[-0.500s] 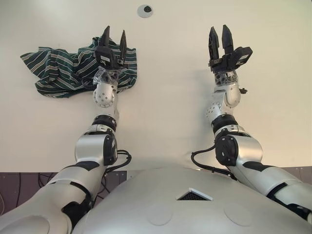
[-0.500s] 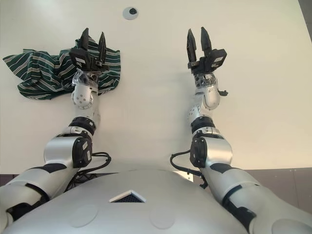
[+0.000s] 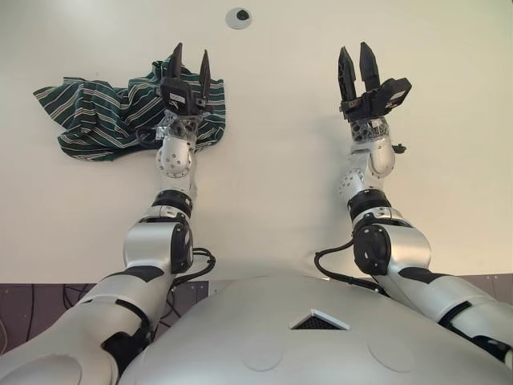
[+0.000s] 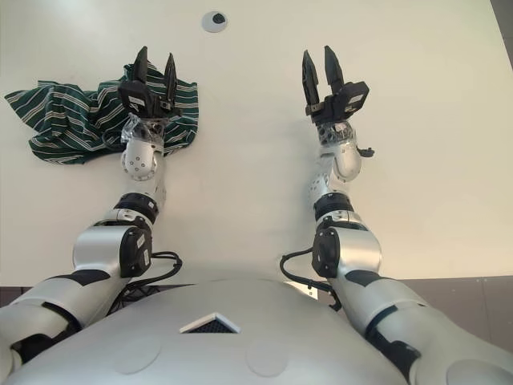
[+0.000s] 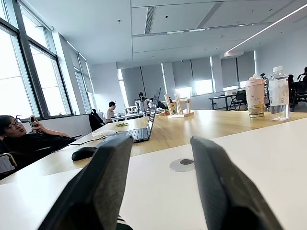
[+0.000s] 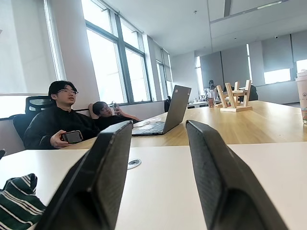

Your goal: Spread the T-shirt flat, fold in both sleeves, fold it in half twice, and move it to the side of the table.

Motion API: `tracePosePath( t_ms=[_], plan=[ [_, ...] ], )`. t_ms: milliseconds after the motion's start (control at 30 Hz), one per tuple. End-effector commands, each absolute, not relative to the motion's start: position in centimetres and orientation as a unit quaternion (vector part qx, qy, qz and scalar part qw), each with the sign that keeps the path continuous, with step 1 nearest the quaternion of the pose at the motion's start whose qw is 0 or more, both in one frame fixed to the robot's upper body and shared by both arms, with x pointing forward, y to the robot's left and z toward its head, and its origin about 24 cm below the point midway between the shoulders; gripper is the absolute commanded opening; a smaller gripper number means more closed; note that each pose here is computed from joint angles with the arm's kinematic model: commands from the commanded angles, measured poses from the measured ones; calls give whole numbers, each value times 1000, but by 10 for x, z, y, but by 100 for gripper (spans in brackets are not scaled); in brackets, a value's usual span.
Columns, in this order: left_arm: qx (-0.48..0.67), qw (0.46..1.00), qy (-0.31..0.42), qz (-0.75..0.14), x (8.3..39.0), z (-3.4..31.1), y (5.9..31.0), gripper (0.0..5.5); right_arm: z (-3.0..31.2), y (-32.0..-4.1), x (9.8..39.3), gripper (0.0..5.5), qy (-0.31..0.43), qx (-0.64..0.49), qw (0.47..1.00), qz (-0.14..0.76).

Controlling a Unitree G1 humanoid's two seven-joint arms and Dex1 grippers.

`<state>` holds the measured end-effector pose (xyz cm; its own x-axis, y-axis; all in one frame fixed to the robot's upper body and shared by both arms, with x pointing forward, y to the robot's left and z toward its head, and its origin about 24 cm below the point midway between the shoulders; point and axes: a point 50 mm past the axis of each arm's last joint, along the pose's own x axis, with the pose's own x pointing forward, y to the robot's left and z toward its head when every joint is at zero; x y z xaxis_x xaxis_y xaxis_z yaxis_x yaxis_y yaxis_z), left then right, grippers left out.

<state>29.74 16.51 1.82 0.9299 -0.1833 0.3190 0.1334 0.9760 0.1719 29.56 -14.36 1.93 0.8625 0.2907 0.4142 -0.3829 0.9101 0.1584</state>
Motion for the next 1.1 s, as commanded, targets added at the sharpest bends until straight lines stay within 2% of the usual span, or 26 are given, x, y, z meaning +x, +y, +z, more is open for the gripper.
tracePosePath(
  t_ms=[33, 533, 600, 767, 867, 933, 1033, 1100],
  plan=[
    [81, 983, -147, -79, 291, 8, 168, 222, -1, -138, 281, 242, -160, 144, 962, 168],
    [87, 981, -155, -75, 291, 10, 169, 222, -2, -138, 280, 242, -155, 129, 966, 161],
    [84, 977, -180, -79, 291, 21, 178, 222, -2, -138, 280, 242, -155, 130, 967, 155],
    [252, 942, -178, -136, 282, 66, 223, 222, 7, -150, 281, 242, -190, 142, 963, 124],
    [351, 919, -98, -148, 279, 85, 260, 222, 37, -171, 278, 242, -259, 94, 952, 133],
    [371, 917, -42, -139, 277, 89, 281, 222, 56, -188, 273, 242, -274, 47, 949, 146],
    [397, 905, 64, -138, 268, 77, 308, 222, 85, -218, 263, 242, -269, -42, 950, 156],
    [414, 894, 115, -131, 265, 65, 318, 222, 102, -227, 259, 242, -271, -70, 947, 159]
  ],
)
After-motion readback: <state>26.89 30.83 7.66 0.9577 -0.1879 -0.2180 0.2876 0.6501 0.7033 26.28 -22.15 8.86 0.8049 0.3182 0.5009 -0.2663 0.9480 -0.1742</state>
